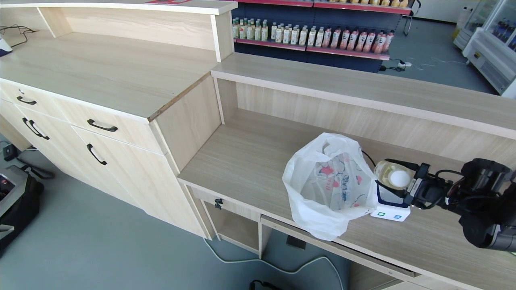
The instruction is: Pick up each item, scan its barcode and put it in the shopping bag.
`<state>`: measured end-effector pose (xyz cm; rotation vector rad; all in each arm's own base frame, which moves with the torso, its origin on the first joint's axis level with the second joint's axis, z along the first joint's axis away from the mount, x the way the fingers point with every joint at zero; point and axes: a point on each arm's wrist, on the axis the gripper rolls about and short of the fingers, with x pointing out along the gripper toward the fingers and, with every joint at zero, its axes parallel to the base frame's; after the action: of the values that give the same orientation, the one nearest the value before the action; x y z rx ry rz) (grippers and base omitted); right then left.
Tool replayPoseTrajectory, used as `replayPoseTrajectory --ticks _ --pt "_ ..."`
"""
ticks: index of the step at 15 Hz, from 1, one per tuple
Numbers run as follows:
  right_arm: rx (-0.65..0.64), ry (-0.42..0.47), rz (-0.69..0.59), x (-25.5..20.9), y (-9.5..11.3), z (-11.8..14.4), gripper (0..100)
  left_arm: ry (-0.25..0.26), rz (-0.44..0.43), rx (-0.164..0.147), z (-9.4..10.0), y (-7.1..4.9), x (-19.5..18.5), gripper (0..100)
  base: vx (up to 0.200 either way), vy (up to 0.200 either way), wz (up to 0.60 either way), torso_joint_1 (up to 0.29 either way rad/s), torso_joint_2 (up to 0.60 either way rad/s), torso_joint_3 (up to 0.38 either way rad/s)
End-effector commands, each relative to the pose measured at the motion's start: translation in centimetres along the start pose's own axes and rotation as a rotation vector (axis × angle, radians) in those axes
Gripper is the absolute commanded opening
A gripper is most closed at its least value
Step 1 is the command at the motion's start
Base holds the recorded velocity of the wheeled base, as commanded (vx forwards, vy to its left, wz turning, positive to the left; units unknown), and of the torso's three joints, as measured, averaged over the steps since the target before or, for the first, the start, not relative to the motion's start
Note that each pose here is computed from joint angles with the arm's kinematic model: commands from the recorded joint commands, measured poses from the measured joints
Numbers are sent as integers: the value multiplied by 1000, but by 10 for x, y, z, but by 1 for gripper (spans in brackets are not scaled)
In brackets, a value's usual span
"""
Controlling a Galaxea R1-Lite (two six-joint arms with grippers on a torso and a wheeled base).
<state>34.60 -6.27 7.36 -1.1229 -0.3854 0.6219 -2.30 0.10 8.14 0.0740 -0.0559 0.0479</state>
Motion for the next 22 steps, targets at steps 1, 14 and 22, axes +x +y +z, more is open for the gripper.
replayPoseTrajectory --ticks 1,14,22 --pt "65 -8 -49 -15 -28 25 0 -1 0 0 0 0 0 100 0 0 0 0 0 0" --pt "850 794 -1080 -141 -86 135 0 -1 0 0 0 0 0 100 0 0 0 0 0 0" --pt "781 784 -975 -124 -81 149 0 -1 0 0 0 0 0 100 0 0 75 0 0 -1"
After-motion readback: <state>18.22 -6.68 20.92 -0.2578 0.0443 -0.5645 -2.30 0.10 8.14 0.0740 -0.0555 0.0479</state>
